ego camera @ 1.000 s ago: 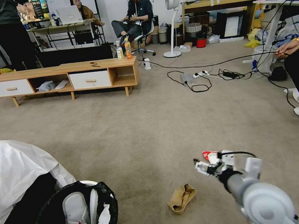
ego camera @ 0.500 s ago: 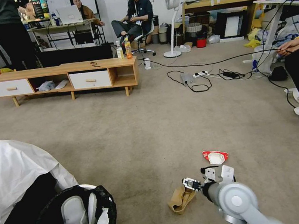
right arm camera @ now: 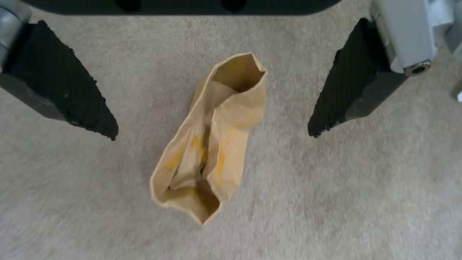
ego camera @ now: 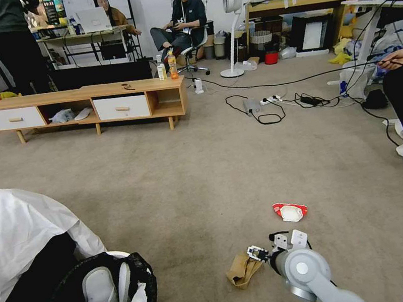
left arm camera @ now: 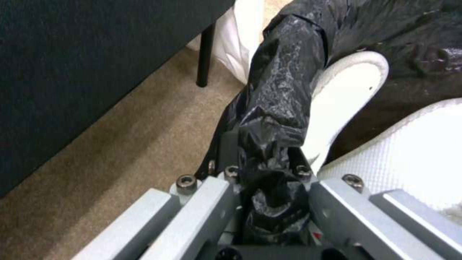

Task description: Pick up the trash bin and place the garbage on the floor into it.

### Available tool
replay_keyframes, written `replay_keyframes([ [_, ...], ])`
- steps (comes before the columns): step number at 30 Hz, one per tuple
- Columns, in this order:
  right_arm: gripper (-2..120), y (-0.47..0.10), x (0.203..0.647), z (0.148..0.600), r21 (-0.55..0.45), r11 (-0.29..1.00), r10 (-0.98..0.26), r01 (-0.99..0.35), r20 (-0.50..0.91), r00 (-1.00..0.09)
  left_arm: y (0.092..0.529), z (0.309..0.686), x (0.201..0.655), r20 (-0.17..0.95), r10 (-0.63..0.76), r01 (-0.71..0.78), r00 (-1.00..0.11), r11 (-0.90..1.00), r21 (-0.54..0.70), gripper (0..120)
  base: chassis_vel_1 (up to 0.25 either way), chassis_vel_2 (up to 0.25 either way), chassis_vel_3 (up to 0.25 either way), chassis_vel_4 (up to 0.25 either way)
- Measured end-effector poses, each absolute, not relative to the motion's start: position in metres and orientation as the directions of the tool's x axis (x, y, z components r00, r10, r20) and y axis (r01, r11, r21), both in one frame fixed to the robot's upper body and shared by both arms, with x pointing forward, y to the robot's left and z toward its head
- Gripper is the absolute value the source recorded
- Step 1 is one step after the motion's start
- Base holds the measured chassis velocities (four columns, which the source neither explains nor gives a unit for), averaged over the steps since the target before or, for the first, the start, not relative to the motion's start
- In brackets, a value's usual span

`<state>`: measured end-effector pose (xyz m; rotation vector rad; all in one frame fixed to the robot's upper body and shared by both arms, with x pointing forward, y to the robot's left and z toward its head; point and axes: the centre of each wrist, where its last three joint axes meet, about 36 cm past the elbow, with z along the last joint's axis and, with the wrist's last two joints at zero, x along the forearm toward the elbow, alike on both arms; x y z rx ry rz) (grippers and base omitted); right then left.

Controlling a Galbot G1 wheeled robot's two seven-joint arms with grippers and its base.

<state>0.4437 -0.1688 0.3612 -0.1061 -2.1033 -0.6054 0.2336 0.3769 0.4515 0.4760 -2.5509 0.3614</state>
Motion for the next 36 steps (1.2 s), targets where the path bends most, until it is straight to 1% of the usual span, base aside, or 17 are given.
replay_keyframes([
  [5,100,-0.163,0.448,0.339,0.369,0.878,-0.150,0.304,0.817,-0.557,0.378,0.449,0.234,0.537,-0.263,-0.401,-0.802,0.902,-0.158,1,0.000,0.000,0.000,0.000],
  [14,100,-0.164,0.453,0.316,0.360,0.878,-0.148,0.316,0.831,-0.536,0.380,0.446,0.235,0.540,-0.262,-0.403,-0.800,0.902,-0.158,1,0.000,0.000,0.000,0.000],
  [36,100,-0.151,0.465,0.293,0.364,0.882,-0.165,0.297,0.832,-0.529,0.381,0.444,0.235,0.541,-0.262,-0.405,-0.799,0.900,-0.161,1,0.000,0.000,0.000,0.000],
])
